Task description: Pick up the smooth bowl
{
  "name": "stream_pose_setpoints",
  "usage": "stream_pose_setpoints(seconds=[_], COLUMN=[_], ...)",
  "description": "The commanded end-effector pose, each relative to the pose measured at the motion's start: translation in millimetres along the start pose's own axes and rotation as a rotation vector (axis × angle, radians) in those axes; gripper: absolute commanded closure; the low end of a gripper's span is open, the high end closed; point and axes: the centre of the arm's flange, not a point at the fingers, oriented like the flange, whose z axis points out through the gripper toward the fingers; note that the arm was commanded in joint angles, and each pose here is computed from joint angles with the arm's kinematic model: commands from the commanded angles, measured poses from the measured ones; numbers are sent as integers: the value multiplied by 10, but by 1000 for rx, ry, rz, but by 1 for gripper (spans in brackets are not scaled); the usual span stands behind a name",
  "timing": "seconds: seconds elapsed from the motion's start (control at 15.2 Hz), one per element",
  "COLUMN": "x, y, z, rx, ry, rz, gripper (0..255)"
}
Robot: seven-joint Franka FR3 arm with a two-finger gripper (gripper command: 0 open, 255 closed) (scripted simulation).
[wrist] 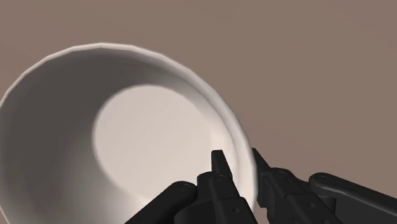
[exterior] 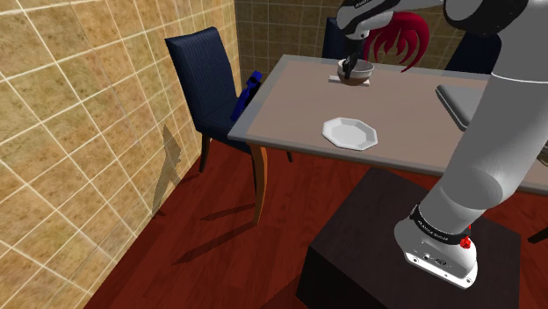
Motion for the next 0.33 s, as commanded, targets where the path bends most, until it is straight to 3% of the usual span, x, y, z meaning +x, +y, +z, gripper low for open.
stream_pose_setpoints(seconds=[0.0, 0.26], x=[4, 4], y=[10, 28], z=[-113, -225], rx=[0, 0], ry=[0, 0], rz=[0, 0], gripper=[255, 255])
